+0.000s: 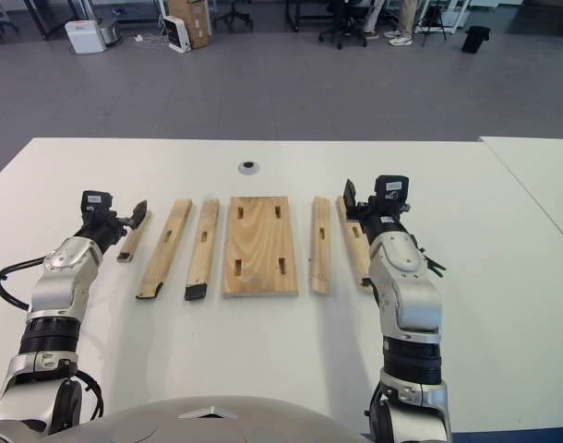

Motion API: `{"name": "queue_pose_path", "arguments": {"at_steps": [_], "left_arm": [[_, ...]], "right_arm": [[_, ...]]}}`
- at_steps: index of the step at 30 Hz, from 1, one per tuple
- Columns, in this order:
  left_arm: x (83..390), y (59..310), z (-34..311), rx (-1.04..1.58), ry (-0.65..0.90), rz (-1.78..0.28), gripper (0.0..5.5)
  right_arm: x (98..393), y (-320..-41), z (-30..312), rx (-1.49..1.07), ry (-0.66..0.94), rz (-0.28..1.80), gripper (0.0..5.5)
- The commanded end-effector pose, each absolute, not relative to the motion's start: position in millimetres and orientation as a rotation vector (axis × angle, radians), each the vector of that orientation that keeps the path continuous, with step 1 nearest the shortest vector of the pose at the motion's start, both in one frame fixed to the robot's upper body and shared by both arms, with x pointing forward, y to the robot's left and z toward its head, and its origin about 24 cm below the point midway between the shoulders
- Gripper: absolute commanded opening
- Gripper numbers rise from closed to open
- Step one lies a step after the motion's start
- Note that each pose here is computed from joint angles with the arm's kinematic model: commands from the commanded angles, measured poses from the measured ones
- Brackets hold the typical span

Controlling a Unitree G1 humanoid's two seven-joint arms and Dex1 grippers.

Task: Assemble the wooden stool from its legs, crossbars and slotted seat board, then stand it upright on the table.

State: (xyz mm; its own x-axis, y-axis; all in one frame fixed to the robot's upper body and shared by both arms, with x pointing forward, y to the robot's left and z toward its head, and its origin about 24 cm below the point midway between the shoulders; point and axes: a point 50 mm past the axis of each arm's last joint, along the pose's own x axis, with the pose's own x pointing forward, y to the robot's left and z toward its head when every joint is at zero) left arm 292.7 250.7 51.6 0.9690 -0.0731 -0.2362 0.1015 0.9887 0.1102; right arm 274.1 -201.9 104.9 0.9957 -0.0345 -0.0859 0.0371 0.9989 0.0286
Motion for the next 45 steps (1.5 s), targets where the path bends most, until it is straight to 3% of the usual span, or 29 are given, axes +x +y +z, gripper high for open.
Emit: {"name": "queue_pose_path", "arguments": {"at_steps": [1, 7, 12, 23, 27, 28, 31, 33, 38, 45], "left_arm": [[285.0, 254.1, 42.3, 0.151, 0.302, -0.094, 4.07], [268.9, 260.1, 10.6, 0.157, 0.488, -0.105, 4.07], [257.6, 267.3, -6.8, 0.111, 0.588, -0.108, 3.35], [260.6, 278.6, -3.5, 0.208, 0.595, -0.120, 1.54], [285.8, 279.2, 21.0, 0.232, 0.486, -0.125, 1.28], [296.6, 275.1, 35.4, 0.244, 0.420, -0.146, 1.28], [347.1, 238.1, 138.7, 0.224, -0.016, -0.274, 1.28], [354.2, 210.9, 182.3, 0.212, -0.185, -0.382, 1.28], [330.5, 140.7, 188.7, 0.119, -0.261, -0.787, 1.28], [309.6, 107.6, 186.2, 0.064, -0.296, -0.983, 1.28]], "right_arm": [[272.9, -200.1, 104.8, 0.027, 0.085, -0.034, 3.57], [272.3, -198.4, 106.0, 0.023, 0.080, -0.035, 3.57], [273.4, -195.1, 106.4, 0.024, 0.074, -0.032, 3.57], [274.0, -190.0, 104.9, 0.034, 0.069, -0.034, 3.57], [275.0, -185.1, 108.5, 0.092, 0.059, -0.015, 3.57], [275.3, -183.4, 110.8, 0.151, 0.055, 0.000, 3.57], [277.6, -169.3, 135.7, 0.355, -0.003, 0.126, 3.57], [278.8, -157.9, 158.9, 0.449, -0.075, 0.239, 3.57], [270.8, -119.0, 201.7, 0.685, -0.172, 0.542, 3.57], [268.9, -98.5, 213.0, 0.761, -0.153, 0.664, 3.57]]}}
